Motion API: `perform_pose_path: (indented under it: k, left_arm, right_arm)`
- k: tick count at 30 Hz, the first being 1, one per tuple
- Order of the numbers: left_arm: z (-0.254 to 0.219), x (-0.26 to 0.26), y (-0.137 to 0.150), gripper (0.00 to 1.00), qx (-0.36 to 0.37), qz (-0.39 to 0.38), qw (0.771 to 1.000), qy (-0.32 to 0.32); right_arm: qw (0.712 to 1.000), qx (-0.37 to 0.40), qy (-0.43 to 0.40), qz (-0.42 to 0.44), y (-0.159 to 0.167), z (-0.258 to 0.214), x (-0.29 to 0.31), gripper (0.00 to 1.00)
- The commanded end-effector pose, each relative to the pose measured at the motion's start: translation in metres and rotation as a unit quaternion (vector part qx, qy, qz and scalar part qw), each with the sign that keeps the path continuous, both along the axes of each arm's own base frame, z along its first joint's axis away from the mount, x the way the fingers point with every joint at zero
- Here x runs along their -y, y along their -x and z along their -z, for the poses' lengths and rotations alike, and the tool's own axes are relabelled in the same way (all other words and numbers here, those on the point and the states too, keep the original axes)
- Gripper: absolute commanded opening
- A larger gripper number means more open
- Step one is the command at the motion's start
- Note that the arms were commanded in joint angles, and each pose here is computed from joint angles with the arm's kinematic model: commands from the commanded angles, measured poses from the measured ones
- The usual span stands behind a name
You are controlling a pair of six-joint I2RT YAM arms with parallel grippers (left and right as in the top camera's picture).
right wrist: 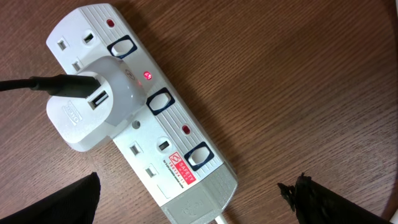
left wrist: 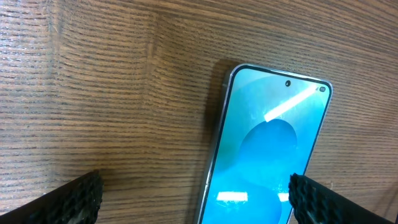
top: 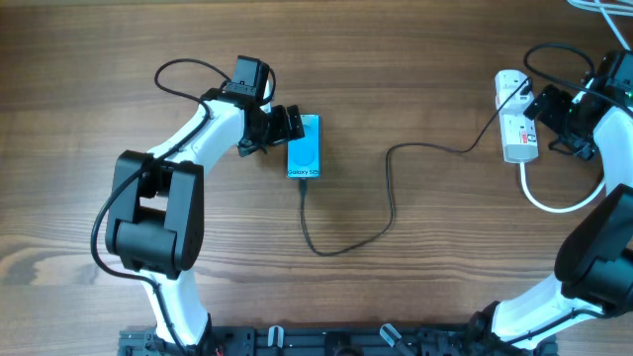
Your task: Plug charger to phone and switch on socket
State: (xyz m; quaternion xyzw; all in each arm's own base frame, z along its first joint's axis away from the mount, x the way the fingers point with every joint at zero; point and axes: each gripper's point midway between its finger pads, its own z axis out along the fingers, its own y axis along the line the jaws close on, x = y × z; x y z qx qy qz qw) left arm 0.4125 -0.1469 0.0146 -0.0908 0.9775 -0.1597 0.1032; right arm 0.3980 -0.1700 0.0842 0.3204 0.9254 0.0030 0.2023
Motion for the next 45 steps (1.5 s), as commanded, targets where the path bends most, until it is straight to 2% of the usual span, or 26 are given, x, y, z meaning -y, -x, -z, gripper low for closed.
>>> perform_pose_path:
  k: [1, 14, 17, 21, 26, 30, 35, 45]
  left_arm:
    - [0.003, -0.002, 0.0, 1.0, -0.002, -0.001, 1.0, -0.005]
    - [0.003, -0.002, 0.0, 1.0, -0.002, -0.001, 1.0, -0.005]
    - [0.003, -0.002, 0.0, 1.0, -0.002, -0.001, 1.0, -0.005]
    - [0.003, -0.002, 0.0, 1.0, -0.002, -0.001, 1.0, -0.005]
    - [0.003, -0.002, 0.0, 1.0, -0.002, -0.001, 1.0, -0.005]
    - [0.003, -0.002, 0.0, 1.0, -0.002, -0.001, 1.0, -0.005]
    - [0.003, -0.002, 0.0, 1.0, -0.002, -0.001, 1.0, -0.005]
    - [0.003, -0.002, 0.0, 1.0, -0.002, -0.001, 1.0, -0.005]
  right_arm:
    - [1.0, -0.001, 0.014, -0.004, 0.0, -0.002, 0.003, 1.0]
    - [1.0, 0.0, 0.014, -0.005, 0.0, -0.002, 0.003, 1.0]
    - [0.999, 0.028, 0.027, -0.009, -0.003, -0.028, 0.0, 0.99]
    - [0.993, 0.101, 0.058, -0.018, -0.001, -0.093, -0.01, 1.0]
    - [0.978, 0.185, 0.093, -0.019, 0.015, -0.167, -0.019, 1.0]
    - [0.968, 0.226, 0.111, -0.018, 0.029, -0.203, -0.025, 1.0]
    - [0.961, 0.249, 0.114, -0.04, 0.033, -0.221, -0.045, 1.0]
    - [0.953, 0.254, 0.085, -0.141, 0.016, -0.217, -0.125, 1.0]
